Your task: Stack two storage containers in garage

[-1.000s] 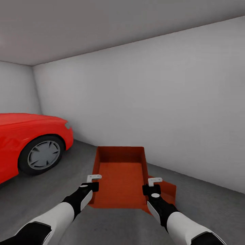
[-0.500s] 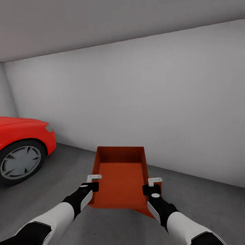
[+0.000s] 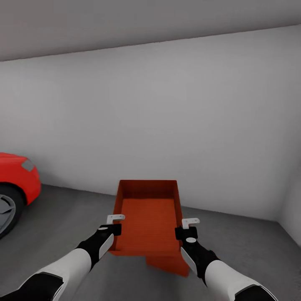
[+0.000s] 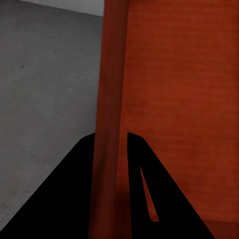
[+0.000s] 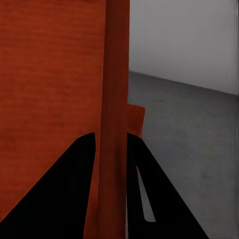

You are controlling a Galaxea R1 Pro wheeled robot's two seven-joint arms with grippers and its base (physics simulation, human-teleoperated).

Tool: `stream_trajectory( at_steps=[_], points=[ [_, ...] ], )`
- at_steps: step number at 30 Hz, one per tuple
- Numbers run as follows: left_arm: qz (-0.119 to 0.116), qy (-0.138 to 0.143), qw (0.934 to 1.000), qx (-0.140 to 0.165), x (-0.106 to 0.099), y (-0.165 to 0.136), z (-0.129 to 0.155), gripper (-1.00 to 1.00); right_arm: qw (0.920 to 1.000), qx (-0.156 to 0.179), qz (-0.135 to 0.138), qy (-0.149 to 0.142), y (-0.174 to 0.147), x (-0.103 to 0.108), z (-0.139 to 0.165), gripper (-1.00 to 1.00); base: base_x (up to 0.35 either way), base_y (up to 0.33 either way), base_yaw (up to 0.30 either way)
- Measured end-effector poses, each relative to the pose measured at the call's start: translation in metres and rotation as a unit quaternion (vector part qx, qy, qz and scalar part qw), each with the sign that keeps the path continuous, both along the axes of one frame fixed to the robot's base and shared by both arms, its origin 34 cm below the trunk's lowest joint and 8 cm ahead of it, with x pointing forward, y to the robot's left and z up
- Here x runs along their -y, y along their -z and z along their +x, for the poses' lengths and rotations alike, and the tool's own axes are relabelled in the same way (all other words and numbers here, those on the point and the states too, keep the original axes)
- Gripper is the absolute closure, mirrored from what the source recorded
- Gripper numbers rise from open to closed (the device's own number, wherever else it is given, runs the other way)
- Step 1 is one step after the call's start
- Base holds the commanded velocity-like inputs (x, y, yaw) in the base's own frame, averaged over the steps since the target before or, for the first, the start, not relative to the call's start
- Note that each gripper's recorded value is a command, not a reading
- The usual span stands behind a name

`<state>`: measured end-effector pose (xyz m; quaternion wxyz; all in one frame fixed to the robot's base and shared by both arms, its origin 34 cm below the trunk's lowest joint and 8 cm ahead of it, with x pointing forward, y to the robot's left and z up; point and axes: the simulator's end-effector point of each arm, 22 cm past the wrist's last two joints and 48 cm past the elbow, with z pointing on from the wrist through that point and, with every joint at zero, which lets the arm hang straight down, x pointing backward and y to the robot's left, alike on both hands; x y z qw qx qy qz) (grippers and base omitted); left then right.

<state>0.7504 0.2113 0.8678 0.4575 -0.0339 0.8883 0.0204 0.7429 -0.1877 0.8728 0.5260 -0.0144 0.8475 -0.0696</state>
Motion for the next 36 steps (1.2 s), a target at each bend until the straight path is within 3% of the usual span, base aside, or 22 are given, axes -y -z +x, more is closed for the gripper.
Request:
stream_trajectory(
  at_steps=[19, 36],
  points=[
    [0.000, 0.000, 1.0000, 0.000, 0.0000, 0.0002, -0.0001, 1.00, 1.0000, 0.000, 0.000, 0.000, 0.0003, 0.0000, -0.0002, 1.00, 0.307, 0.193, -0.280],
    [0.000, 0.000, 1.0000, 0.000, -0.0001, -0.0001, 0.0000, 1.00, 1.0000, 0.000, 0.000, 0.000, -0.0002, -0.0001, 0.0001, 1.00, 0.306, 0.186, -0.009]
  ],
)
